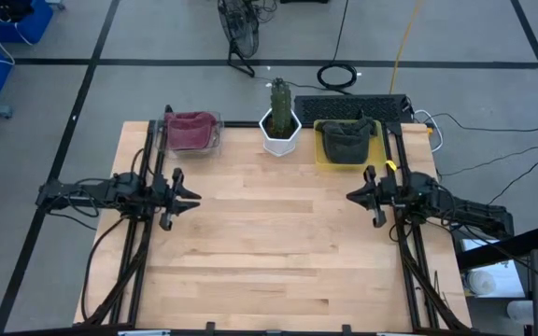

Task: Pick & Place hat
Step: Return to Home Position

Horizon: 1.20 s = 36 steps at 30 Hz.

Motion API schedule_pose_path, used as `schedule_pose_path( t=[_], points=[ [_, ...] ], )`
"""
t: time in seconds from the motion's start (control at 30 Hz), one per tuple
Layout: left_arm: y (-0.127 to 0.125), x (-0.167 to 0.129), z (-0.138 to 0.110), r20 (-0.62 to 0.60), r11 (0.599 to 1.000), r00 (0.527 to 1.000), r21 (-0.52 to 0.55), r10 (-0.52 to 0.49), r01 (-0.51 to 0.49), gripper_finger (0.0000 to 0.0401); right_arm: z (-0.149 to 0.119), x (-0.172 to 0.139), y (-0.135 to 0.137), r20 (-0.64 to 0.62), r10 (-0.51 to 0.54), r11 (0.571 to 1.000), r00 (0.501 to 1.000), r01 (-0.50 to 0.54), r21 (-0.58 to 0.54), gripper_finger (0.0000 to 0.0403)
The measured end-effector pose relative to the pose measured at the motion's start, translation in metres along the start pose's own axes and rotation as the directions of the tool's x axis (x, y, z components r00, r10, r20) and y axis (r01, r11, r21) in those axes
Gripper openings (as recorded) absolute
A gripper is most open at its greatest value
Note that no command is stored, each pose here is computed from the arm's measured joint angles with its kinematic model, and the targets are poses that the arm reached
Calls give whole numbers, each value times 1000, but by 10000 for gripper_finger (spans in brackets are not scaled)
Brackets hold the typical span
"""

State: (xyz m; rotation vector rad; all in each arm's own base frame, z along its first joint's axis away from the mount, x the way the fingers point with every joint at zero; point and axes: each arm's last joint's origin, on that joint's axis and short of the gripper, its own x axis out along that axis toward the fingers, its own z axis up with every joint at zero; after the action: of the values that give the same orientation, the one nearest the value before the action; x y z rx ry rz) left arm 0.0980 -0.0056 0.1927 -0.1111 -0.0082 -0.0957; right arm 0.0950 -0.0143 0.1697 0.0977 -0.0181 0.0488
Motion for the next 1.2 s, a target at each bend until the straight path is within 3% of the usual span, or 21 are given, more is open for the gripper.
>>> schedule_pose_path(
  t=[0.13, 0.57, 0.87, 1.2],
  points=[
    [2, -3, -6, 40, 1000, 999, 4, 9, -9, 90, 4, 0, 2, 36, 72, 997, 997, -72, 0, 5],
    [15, -5, -12, 29, 990, 990, -33, 139, -138, 90, 2, 3, 9, 19, 109, 993, 994, -110, 34, 1],
    [18, -6, -12, 26, 989, 990, -58, 139, -138, 90, -2, 10, 20, -17, 20, 1000, 1000, -20, -20, 0],
    [17, -6, -14, 7, 994, 995, -52, 98, -98, 90, 6, 9, 25, 80, -72, 974, 994, 87, -207, 0]
  ],
)
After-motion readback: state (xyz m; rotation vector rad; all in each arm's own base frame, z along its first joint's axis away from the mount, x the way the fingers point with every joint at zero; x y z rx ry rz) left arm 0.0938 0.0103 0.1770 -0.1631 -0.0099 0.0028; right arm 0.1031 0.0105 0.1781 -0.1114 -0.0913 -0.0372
